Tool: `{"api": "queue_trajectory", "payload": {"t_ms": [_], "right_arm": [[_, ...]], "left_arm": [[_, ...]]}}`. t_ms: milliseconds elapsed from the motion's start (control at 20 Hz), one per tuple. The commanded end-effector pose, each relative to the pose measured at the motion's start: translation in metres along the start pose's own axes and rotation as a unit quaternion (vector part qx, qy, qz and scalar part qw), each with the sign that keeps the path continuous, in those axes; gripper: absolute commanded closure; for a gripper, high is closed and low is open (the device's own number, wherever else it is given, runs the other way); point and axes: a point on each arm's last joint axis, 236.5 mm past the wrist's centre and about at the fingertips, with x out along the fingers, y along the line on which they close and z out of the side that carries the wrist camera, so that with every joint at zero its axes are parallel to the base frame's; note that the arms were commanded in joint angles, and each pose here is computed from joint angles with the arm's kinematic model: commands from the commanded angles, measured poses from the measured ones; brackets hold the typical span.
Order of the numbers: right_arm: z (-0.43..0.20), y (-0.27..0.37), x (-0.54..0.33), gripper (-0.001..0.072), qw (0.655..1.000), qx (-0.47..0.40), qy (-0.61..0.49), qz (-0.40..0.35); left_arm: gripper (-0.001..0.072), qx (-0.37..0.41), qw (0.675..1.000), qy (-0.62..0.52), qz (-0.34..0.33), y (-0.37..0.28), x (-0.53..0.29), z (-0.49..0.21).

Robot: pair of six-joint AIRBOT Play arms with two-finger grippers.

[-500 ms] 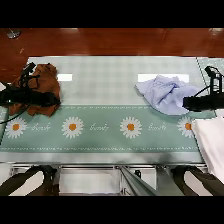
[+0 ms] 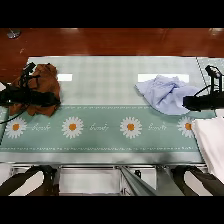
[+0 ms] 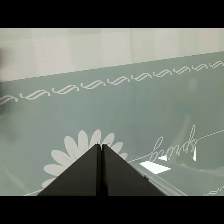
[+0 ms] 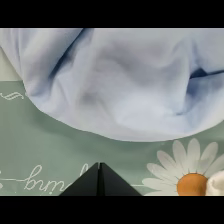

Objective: Fold the shirts.

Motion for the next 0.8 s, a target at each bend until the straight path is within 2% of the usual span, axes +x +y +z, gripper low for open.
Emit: {"api": "queue_trajectory", "payload": {"t_ms": [0,450,500,550,600,650,700,750], "right_arm": [[0.000,0.000,0.000,0.0687,1.000,0.000,-0.001,0.000],[0.022,0.004,-0.001,0.0686,0.999,0.010,-0.046,0.009],[0.028,0.003,-0.001,0.0601,0.998,0.012,-0.059,0.007],[0.035,0.001,-0.002,0.0276,0.997,0.014,-0.074,0.004],[0.045,-0.001,-0.004,0.0081,0.995,0.014,-0.095,-0.001],[0.056,-0.005,-0.006,0.0084,0.993,0.014,-0.118,-0.008],[0.069,-0.009,-0.009,0.0084,0.989,0.012,-0.147,-0.018],[0.080,-0.014,-0.012,0.0084,0.985,0.018,-0.172,-0.026]], "left_arm": [[0.0686,0.001,1.000,0.000,0.000,0.000,0.000,0.000],[0.0686,0.001,0.998,-0.052,0.022,0.011,-0.002,0.025],[0.0685,0.001,0.997,-0.075,0.032,0.015,-0.003,0.035],[0.0685,0.000,0.996,-0.085,0.035,0.016,-0.004,0.040],[0.0671,0.000,0.995,-0.097,0.040,0.019,-0.005,0.046],[0.0491,-0.001,0.993,-0.109,0.046,0.022,-0.006,0.052],[0.0084,-0.002,0.992,-0.112,0.048,0.024,-0.005,0.054],[0.0004,-0.005,0.992,-0.116,0.051,0.027,-0.004,0.056]]}}
